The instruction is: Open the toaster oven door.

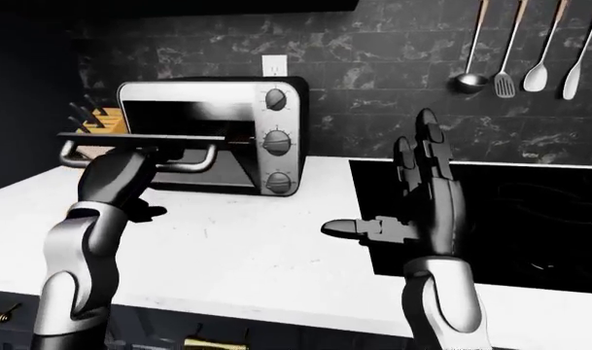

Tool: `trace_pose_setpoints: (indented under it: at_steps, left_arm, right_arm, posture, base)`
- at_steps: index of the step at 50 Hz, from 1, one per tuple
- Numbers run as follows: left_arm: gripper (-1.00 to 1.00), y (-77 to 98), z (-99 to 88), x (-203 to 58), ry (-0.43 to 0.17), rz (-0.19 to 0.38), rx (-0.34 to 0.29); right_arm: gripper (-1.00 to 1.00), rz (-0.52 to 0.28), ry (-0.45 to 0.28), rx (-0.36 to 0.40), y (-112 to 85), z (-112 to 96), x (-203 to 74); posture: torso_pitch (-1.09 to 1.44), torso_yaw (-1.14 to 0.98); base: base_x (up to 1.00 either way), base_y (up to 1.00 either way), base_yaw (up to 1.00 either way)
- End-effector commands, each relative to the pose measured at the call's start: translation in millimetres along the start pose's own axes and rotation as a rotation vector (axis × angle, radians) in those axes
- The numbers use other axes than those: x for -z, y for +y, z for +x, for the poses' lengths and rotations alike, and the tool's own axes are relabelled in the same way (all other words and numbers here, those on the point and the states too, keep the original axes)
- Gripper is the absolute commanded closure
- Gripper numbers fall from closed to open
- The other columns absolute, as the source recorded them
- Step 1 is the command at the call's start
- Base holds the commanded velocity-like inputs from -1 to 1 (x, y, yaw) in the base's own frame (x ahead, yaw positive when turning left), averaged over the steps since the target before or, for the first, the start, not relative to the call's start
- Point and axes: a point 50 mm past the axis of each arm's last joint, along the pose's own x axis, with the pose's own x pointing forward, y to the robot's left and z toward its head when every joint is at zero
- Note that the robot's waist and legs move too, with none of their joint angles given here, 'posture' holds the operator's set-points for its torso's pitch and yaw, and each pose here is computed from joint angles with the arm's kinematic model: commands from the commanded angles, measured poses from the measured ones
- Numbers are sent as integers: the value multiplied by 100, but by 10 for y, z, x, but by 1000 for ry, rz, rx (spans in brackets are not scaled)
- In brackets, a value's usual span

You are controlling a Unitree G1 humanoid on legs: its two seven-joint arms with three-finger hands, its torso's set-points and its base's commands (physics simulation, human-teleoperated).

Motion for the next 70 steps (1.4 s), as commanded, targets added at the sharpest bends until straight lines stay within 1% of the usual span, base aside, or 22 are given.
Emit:
trace_pose_setpoints:
  at_steps: [1, 7, 8, 11, 19, 21, 25, 28, 36, 42, 46, 50, 55, 58, 63, 66, 68, 70]
  left_arm:
    - [-40, 85, 21, 13, 16, -2, -27]
    - [-44, 93, -59, -16, 7, 5, -13]
    - [-47, 86, -79, -15, 7, 9, -6]
    - [-47, 102, -151, -31, 0, 12, 7]
    - [-40, 78, -290, -28, -13, 12, 29]
    - [-36, 99, -348, -17, -14, 9, 34]
    - [-37, 179, -457, -25, -19, 5, 35]
    - [-39, 184, -558, -22, -25, 4, 36]
    - [-40, 105, -827, 116, 7, -10, 42]
    - [-40, 124, -956, 139, 15, -12, 33]
    - [-40, 94, -1072, 177, 23, -14, 38]
    - [-40, 61, -1213, 200, 17, -6, 65]
    - [-40, 69, -1359, 218, 4, 0, 98]
    - [-42, 3, -1438, 242, -2, 15, 142]
    - [-47, -55, -1534, 256, -14, 32, 181]
    - [-56, -92, -1598, 263, -23, 45, 209]
    - [-62, -144, -1638, 272, -32, 53, 238]
    - [-66, -181, -1662, 274, -37, 55, 254]
  right_arm:
    - [-100, -1, -66, -20, 33, 8, -104]
    - [-100, -1, -66, -17, 23, 4, -108]
    - [-100, -1, -66, -17, 23, 2, -109]
    - [-100, -1, -66, -17, 27, -2, -120]
    - [-100, 0, -66, -15, 27, -6, -122]
    - [-100, 0, -65, -15, 27, -7, -114]
    - [-100, 1, -65, -16, 23, 0, -100]
    - [-100, 2, -65, -15, 14, 0, -93]
    - [-100, 3, -69, -11, 7, -13, -122]
    - [-100, 4, -68, -13, 15, -9, -117]
    - [-100, 4, -69, -13, 13, -8, -107]
    - [-100, 3, -70, -13, 21, -16, -128]
    - [-100, 4, -70, -15, 30, -22, -136]
    - [-100, 4, -71, -15, 35, -23, -146]
    - [-100, 4, -71, -16, 41, -15, -146]
    - [-100, 4, -71, -16, 39, -9, -143]
    - [-100, 4, -71, -17, 41, -7, -139]
    - [-100, 4, -70, -16, 39, -4, -132]
  posture:
    - [-55, 0]
    - [-55, 0]
    - [-55, 0]
    - [-55, 0]
    - [-55, 0]
    - [-55, 0]
    - [-55, 0]
    - [-55, 0]
    - [-55, 0]
    - [-55, 0]
    - [-55, 0]
    - [-55, 0]
    - [-55, 0]
    - [-55, 0]
    - [-55, 0]
    - [-55, 0]
    - [-55, 0]
    - [-55, 0]
  base:
    - [0, 0, 0]
    - [0, 0, 0]
    - [0, 0, 0]
    - [0, 0, 0]
    - [0, 0, 0]
    - [0, 0, 0]
    - [0, 0, 0]
    - [0, 0, 0]
    - [0, 0, 0]
    - [0, 0, 0]
    - [0, 0, 0]
    - [0, 0, 0]
    - [0, 0, 0]
    - [0, 0, 0]
    - [0, 0, 0]
    - [0, 0, 0]
    - [0, 0, 0]
    - [0, 0, 0]
